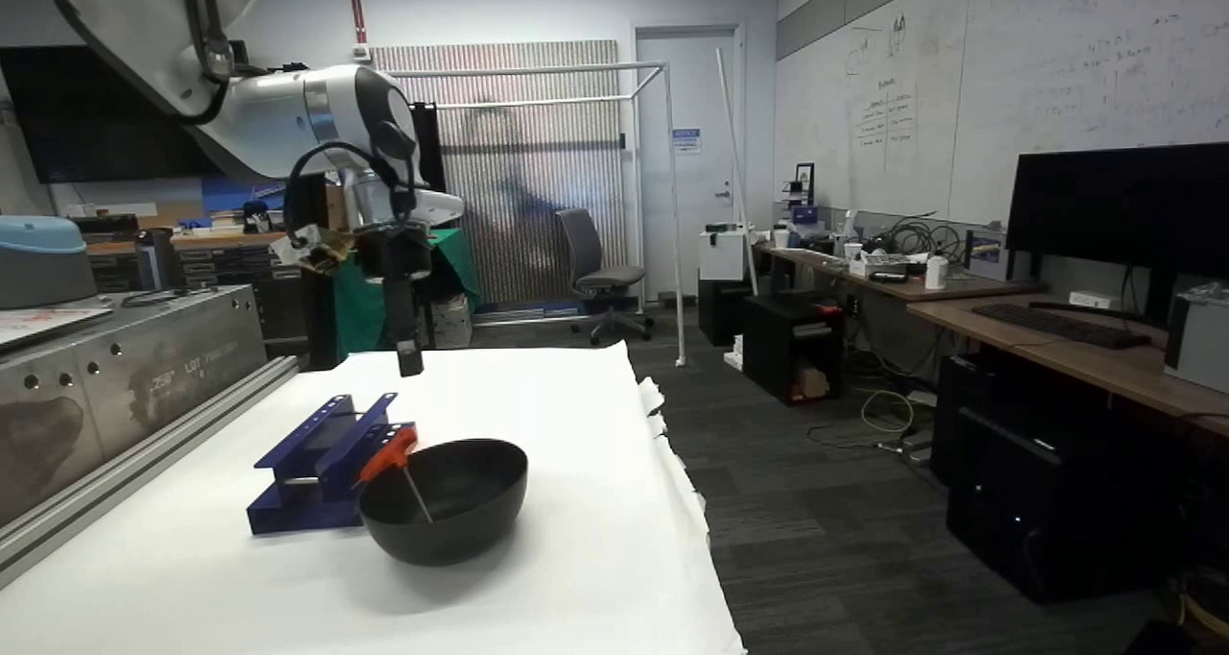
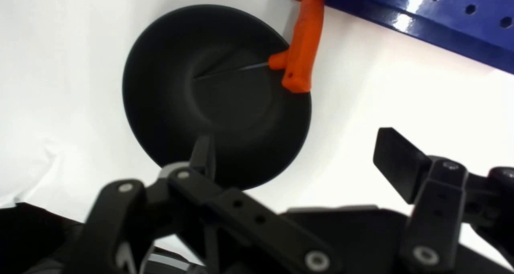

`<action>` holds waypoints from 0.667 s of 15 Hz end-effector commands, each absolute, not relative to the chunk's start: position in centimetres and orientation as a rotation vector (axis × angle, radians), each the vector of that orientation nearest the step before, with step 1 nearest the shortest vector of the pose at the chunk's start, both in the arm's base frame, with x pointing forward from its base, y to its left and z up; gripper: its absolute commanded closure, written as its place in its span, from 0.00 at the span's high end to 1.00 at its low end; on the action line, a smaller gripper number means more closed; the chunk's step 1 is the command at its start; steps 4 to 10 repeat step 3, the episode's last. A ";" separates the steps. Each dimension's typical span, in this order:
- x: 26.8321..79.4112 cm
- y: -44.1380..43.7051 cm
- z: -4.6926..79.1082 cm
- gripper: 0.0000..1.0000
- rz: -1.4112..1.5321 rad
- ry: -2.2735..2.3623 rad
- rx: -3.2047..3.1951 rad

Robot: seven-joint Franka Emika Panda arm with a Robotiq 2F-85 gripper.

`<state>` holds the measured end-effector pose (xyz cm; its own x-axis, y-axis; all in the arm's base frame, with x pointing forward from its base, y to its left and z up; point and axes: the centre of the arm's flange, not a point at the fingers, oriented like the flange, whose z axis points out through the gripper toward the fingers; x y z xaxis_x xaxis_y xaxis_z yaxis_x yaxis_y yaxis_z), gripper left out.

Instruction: Pick up the orange object and put it in the bowl

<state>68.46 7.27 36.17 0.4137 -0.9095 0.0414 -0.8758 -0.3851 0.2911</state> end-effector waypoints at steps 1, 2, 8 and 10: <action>65.5 5.7 38.4 1.00 -0.129 -1.446 2.630; 65.4 5.8 38.8 1.00 -0.092 -1.410 2.681; 65.2 5.7 39.1 1.00 -0.050 -1.374 2.730; 65.2 5.7 39.1 1.00 -0.050 -1.374 2.730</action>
